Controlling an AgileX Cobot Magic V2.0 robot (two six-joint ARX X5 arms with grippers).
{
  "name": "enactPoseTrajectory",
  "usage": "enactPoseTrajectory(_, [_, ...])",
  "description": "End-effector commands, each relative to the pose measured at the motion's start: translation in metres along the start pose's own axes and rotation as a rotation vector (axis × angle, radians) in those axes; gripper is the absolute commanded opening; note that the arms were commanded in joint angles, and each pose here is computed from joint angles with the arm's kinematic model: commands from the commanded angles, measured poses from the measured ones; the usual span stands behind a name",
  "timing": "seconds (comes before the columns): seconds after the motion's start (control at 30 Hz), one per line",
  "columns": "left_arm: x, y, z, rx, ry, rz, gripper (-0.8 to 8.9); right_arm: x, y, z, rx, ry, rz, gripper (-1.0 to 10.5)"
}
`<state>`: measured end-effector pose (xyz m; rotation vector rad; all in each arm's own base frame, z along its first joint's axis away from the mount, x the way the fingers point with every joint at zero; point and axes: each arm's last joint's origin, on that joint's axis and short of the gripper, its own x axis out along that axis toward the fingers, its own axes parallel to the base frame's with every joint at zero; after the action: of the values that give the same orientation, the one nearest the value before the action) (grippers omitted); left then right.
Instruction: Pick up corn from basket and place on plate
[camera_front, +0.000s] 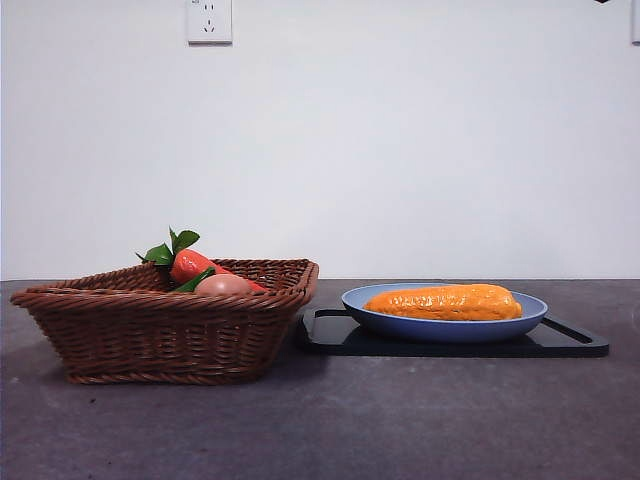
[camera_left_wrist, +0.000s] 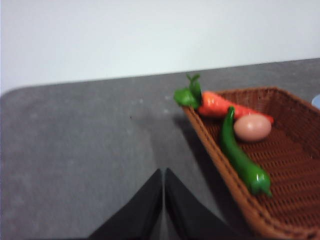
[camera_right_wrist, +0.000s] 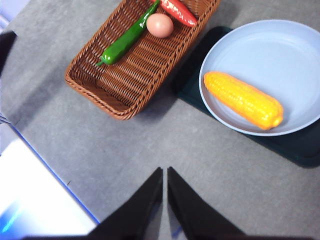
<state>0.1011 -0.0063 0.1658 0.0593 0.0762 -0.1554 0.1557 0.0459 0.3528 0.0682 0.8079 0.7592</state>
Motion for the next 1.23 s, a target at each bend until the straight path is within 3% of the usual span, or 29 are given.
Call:
enactPoseTrajectory(0.03, [0.0, 0.0, -0.008, -0.031, -0.002, 0.002, 0.07, 0.001, 0.0, 0.004, -0.016, -0.014, 0.003, 0.0])
enactPoseTrajectory(0.27, [-0.004, -0.002, -0.019, -0.061, 0.098, -0.003, 0.07, 0.0, -0.001, 0.008, -0.039, -0.05, 0.0, 0.0])
enactPoseTrajectory(1.23, [-0.004, -0.002, -0.019, -0.07, 0.098, -0.003, 0.07, 0.0, 0.0, 0.012, -0.065, -0.086, -0.001, 0.0])
